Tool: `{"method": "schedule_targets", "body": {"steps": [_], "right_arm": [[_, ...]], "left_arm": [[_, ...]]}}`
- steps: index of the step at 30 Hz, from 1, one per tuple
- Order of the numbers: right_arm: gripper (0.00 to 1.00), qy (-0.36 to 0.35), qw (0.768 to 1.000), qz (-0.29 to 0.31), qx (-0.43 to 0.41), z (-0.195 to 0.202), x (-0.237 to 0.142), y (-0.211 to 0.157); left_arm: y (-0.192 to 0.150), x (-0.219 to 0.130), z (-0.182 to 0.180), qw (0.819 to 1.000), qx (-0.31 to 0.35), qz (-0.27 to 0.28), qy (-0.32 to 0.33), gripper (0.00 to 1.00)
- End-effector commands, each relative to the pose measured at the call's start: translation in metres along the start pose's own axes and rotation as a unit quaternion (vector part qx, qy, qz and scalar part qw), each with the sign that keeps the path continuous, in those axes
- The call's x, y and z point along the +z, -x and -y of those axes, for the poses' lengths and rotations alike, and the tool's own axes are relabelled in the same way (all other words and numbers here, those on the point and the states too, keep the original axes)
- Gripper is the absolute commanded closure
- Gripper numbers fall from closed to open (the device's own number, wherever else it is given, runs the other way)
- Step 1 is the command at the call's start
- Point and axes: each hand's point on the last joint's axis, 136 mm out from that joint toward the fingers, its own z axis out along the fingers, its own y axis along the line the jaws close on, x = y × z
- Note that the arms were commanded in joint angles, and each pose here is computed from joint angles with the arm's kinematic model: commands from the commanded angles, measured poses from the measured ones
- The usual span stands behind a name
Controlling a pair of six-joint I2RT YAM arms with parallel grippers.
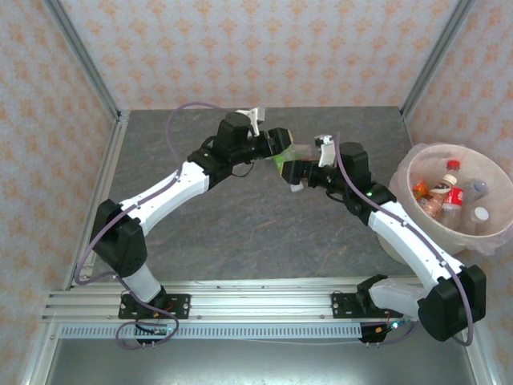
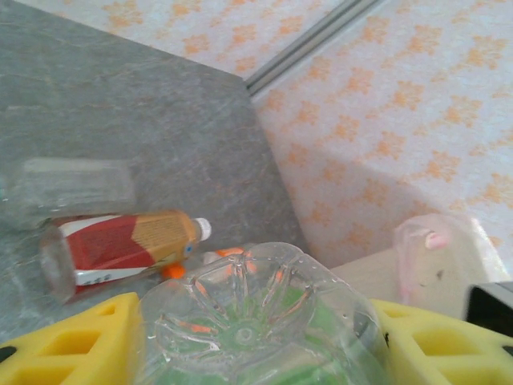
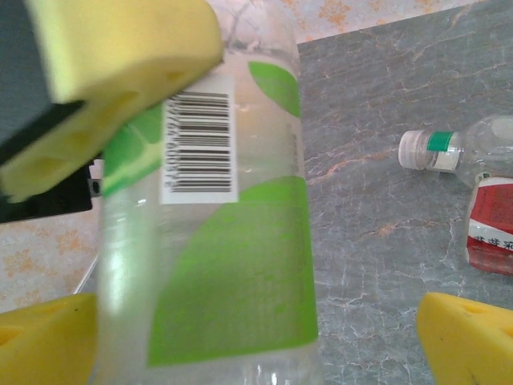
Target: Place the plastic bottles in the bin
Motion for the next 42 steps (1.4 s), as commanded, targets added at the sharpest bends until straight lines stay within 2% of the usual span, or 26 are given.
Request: {"method": "schedule_targets", "body": {"steps": [1,3,7,12,20,22,23,25,27,30,33,36,39,42], "right_arm": [[0.01,0.011,0.999,0.034,0.008,-0.005,0.003,0.015],[0.02,0.02,0.999,0.04,0.026,-0.006,0.006,0.016],[0.25,0.023,0.996,0.056,0.06,-0.004,0.01,0.021],[0.39,0.038,0.997,0.048,0.049,-0.01,0.01,0.02],[0.52,0.035,0.998,0.029,0.038,-0.008,0.01,0.011],[0.55,0.022,0.999,0.034,0.033,-0.005,0.007,0.012],[0.56,0.007,0.999,0.039,0.03,0.0,0.005,0.013],[0.57,-0.037,0.998,0.057,0.016,0.011,-0.004,0.019],[0.58,-0.075,0.995,0.065,-0.003,0.02,-0.015,0.024],[0.59,-0.141,0.988,0.058,-0.029,0.035,-0.035,0.03],[0.6,-0.227,0.971,0.063,-0.034,0.058,-0.067,0.045],[0.6,-0.231,0.967,0.099,-0.031,0.053,-0.101,0.07],[0.6,-0.235,0.962,0.135,-0.031,0.045,-0.132,0.092],[0.59,-0.299,0.941,0.158,-0.024,0.06,-0.166,0.107]], "left_arm": [[0.004,0.007,0.026,0.998,0.015,-0.004,-0.058,0.58],[0.002,0.009,0.029,0.998,0.014,-0.01,-0.067,0.58],[0.0,0.011,0.029,0.997,0.014,-0.016,-0.068,0.58],[-0.002,0.011,0.028,0.998,0.014,-0.018,-0.066,0.58],[-0.003,0.012,0.028,0.998,0.008,-0.021,-0.067,0.57],[-0.003,0.012,0.031,0.997,0.006,-0.027,-0.07,0.48],[-0.002,0.011,0.033,0.997,0.007,-0.029,-0.073,0.39],[0.006,0.005,0.038,0.997,0.009,-0.022,-0.071,0.11],[0.016,-0.004,0.042,0.998,0.01,-0.006,-0.069,0.0],[0.032,-0.02,0.047,0.998,0.013,0.024,-0.064,0.0],[0.038,-0.034,0.048,0.996,0.011,0.055,-0.064,0.0],[0.037,-0.039,0.034,0.997,0.003,0.071,-0.042,0.0],[0.028,-0.038,0.015,0.998,-0.003,0.066,-0.005,0.0],[0.02,-0.032,0.003,0.998,-0.011,0.053,0.01,0.0]]}}
